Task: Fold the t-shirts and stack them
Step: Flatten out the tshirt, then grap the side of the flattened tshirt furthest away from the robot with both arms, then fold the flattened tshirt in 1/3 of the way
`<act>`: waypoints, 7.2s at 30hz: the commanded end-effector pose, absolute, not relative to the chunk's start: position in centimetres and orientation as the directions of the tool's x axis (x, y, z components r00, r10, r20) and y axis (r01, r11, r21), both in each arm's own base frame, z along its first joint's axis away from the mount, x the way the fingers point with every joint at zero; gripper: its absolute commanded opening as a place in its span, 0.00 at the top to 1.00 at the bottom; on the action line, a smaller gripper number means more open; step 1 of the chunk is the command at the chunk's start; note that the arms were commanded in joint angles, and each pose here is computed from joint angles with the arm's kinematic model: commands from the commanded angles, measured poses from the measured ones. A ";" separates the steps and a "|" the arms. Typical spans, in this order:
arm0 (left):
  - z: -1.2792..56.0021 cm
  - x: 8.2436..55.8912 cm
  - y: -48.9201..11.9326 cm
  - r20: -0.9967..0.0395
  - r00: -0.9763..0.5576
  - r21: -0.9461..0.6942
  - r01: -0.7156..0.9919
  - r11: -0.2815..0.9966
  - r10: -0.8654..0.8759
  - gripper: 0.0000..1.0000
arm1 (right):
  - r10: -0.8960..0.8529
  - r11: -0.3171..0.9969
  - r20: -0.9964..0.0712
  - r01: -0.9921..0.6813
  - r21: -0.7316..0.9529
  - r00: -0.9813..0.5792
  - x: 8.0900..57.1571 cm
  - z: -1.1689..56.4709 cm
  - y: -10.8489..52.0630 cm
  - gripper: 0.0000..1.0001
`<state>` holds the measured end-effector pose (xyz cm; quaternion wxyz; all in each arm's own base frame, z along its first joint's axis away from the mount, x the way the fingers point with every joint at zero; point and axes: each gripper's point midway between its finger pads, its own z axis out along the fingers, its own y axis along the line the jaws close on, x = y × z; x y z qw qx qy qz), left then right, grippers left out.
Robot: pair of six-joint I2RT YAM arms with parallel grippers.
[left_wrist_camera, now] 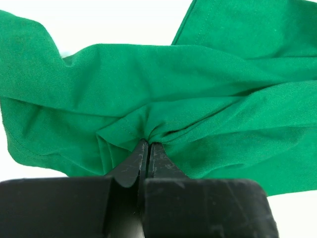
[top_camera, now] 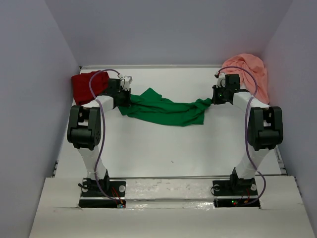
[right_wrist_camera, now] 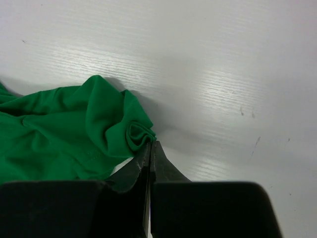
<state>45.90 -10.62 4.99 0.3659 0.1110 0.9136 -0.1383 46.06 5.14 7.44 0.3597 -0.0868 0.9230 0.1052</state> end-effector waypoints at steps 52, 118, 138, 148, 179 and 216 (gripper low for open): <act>53.0 35.0 -1.2 -0.926 0.376 -0.027 0.007 1.000 -0.027 1.00 | -0.106 0.985 -0.994 -0.139 -0.100 -0.033 40.5 49.4 1.9 1.00; 45.8 25.9 -4.2 -0.973 0.227 0.003 0.184 0.983 -0.040 1.00 | 0.031 0.965 -0.990 -0.253 0.066 -0.139 27.5 45.3 3.2 1.00; 26.0 55.5 -4.9 -0.999 0.034 0.023 0.070 0.997 0.021 1.00 | 0.056 0.990 -0.932 -0.097 0.097 -0.359 61.2 25.1 0.1 1.00; 22.2 59.0 -5.0 -0.999 -0.003 0.052 0.066 0.996 0.052 1.00 | -0.030 0.989 -0.934 -0.146 0.024 -0.356 66.4 21.8 4.6 1.00; 16.3 50.0 -1.1 -0.974 -0.096 0.208 -0.003 0.978 0.207 0.01 | -0.136 0.960 -0.924 -0.276 -0.035 -0.357 55.0 23.6 7.7 0.24; 10.3 45.3 -6.6 -0.625 -0.758 -0.095 0.308 0.947 0.185 0.01 | -0.070 0.913 -0.581 -0.286 0.289 -0.811 46.5 15.8 11.5 0.47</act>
